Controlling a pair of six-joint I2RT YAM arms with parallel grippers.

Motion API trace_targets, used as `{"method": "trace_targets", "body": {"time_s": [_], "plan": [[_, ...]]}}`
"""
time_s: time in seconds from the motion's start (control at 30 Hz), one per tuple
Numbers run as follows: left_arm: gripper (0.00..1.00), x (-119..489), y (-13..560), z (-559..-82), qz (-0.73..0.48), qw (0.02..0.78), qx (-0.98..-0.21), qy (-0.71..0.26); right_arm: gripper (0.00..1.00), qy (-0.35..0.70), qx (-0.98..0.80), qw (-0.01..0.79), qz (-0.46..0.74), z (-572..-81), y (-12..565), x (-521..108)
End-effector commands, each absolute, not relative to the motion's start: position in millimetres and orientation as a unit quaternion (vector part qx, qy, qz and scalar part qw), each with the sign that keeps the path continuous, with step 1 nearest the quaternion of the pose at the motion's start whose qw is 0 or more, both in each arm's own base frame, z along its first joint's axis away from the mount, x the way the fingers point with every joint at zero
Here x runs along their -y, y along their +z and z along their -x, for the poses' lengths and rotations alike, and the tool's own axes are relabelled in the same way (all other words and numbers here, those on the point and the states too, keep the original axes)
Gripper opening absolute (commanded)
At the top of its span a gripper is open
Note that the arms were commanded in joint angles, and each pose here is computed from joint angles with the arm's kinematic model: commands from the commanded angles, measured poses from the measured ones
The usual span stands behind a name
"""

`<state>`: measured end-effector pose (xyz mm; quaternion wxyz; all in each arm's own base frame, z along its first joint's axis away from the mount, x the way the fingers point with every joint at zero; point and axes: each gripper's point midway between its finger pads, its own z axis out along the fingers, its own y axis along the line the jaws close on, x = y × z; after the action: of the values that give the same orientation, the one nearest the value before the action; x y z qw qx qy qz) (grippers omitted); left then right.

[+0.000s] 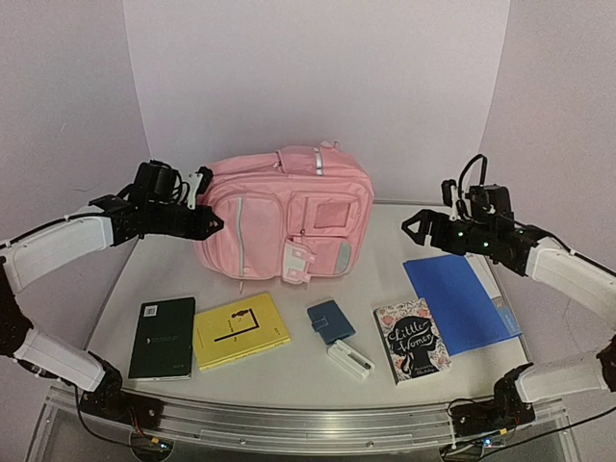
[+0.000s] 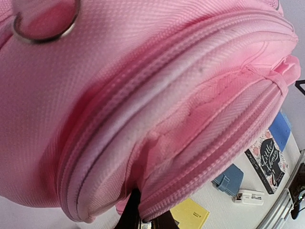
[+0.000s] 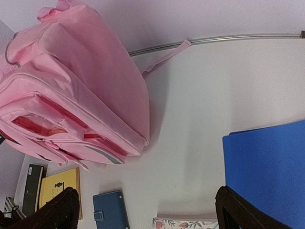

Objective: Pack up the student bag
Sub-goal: Adjust the student bag at the center of the board.

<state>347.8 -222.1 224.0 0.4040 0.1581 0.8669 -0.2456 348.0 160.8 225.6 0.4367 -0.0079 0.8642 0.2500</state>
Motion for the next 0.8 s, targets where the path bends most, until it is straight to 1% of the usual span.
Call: {"method": "trace_targets", "body": {"time_s": [0.0, 0.1, 0.2, 0.4, 0.57, 0.77], "plan": [[0.00, 232, 352, -341, -0.201, 0.509, -0.783, -0.295, 0.98, 0.270, -0.840, 0.470, 0.029, -361, 256, -197], [0.00, 243, 379, -329, -0.216, 0.491, -0.773, -0.338, 0.98, 0.280, -0.839, 0.464, 0.040, -360, 257, -222], [0.00, 252, 395, -324, -0.204, 0.469, -0.771, -0.379, 0.97, 0.307, -0.834, 0.458, 0.023, -362, 258, -236], [0.00, 251, 412, -332, -0.106, 0.446, -0.775, -0.434, 0.98, 0.341, -0.832, 0.437, 0.014, -360, 245, -264], [0.00, 243, 396, -354, -0.010, 0.413, -0.793, -0.448, 0.98, 0.337, -0.843, 0.419, -0.003, -358, 228, -272], [0.00, 203, 347, -398, 0.081, 0.360, -0.801, -0.472, 0.98, 0.334, -0.849, 0.408, -0.038, -355, 216, -264]]}}
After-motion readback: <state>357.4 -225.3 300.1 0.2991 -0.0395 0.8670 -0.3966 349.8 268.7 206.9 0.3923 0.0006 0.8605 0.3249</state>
